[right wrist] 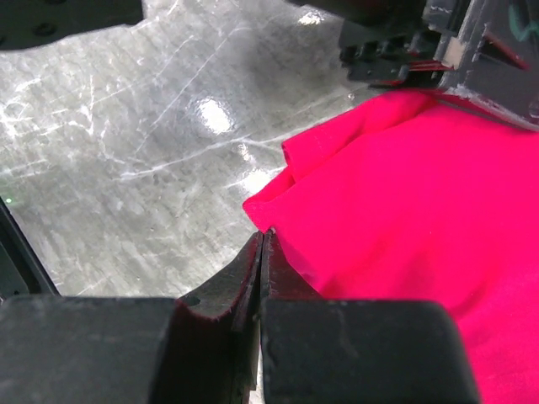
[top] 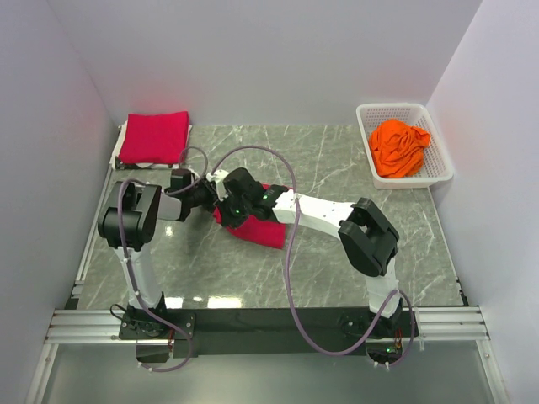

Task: Fold and stack the t-shirts
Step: Neatly place the folded tshirt to the corner

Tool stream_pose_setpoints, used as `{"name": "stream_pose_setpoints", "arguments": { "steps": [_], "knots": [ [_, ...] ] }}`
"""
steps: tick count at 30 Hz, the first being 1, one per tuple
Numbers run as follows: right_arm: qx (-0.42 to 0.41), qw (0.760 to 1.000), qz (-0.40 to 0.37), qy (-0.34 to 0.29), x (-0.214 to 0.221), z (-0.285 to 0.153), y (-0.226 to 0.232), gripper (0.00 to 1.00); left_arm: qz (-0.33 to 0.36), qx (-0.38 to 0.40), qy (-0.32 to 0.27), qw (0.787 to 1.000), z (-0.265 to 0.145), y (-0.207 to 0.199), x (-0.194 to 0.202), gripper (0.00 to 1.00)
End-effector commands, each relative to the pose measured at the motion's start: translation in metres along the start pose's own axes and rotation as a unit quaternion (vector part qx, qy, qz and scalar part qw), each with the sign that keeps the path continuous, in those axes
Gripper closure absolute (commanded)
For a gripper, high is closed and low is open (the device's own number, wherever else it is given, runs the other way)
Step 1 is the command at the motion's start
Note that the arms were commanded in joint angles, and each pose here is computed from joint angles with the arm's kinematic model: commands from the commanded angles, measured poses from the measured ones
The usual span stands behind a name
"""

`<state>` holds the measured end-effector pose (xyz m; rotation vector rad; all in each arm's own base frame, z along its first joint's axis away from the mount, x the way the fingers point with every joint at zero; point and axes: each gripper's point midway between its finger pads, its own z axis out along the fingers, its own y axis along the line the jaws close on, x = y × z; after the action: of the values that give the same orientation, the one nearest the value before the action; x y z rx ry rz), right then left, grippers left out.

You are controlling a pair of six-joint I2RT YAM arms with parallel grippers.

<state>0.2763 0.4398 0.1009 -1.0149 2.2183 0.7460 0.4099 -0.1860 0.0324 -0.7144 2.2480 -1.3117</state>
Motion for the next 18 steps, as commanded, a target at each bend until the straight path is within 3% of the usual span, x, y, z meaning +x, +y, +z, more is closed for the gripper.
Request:
{"name": "stream_pose_setpoints", "arguments": {
  "steps": [1,2,5,8,9,10,11,13,18],
  "knots": [
    [-0.013,0.999,0.001,-0.047,-0.031,-0.019,0.007,1.0,0.054,-0.054,-0.028,0.997,0.012,0.016,-0.019,0.72],
    [-0.01,0.999,0.002,-0.047,-0.032,-0.02,0.005,1.0,0.064,-0.069,-0.039,0.995,0.013,0.017,-0.028,0.84],
    [0.009,0.999,0.01,-0.05,-0.035,-0.026,-0.011,0.98,0.122,-0.104,-0.056,0.986,0.015,0.009,-0.052,0.97],
    [0.036,0.998,0.021,-0.044,-0.033,-0.036,-0.034,0.83,0.191,-0.122,-0.073,0.971,0.012,-0.009,-0.076,0.99],
    [0.046,0.998,0.026,-0.044,-0.032,-0.04,-0.043,0.68,0.211,-0.131,-0.088,0.965,0.01,-0.012,-0.087,0.99],
    [0.048,0.997,0.029,-0.052,-0.037,-0.049,-0.046,0.61,0.244,-0.139,-0.097,0.955,0.008,-0.021,-0.099,0.99],
    [0.059,0.996,0.037,-0.052,-0.033,-0.055,-0.059,0.35,0.259,-0.139,-0.105,0.95,0.006,-0.028,-0.106,0.99],
    [0.068,0.995,0.037,-0.061,-0.036,-0.07,-0.067,0.16,0.294,-0.139,-0.125,0.937,0.001,-0.04,-0.125,0.99],
    [0.094,0.993,0.042,-0.056,-0.029,-0.088,-0.09,0.14,0.343,-0.138,-0.154,0.916,-0.004,-0.063,-0.166,0.99]
  ]
}}
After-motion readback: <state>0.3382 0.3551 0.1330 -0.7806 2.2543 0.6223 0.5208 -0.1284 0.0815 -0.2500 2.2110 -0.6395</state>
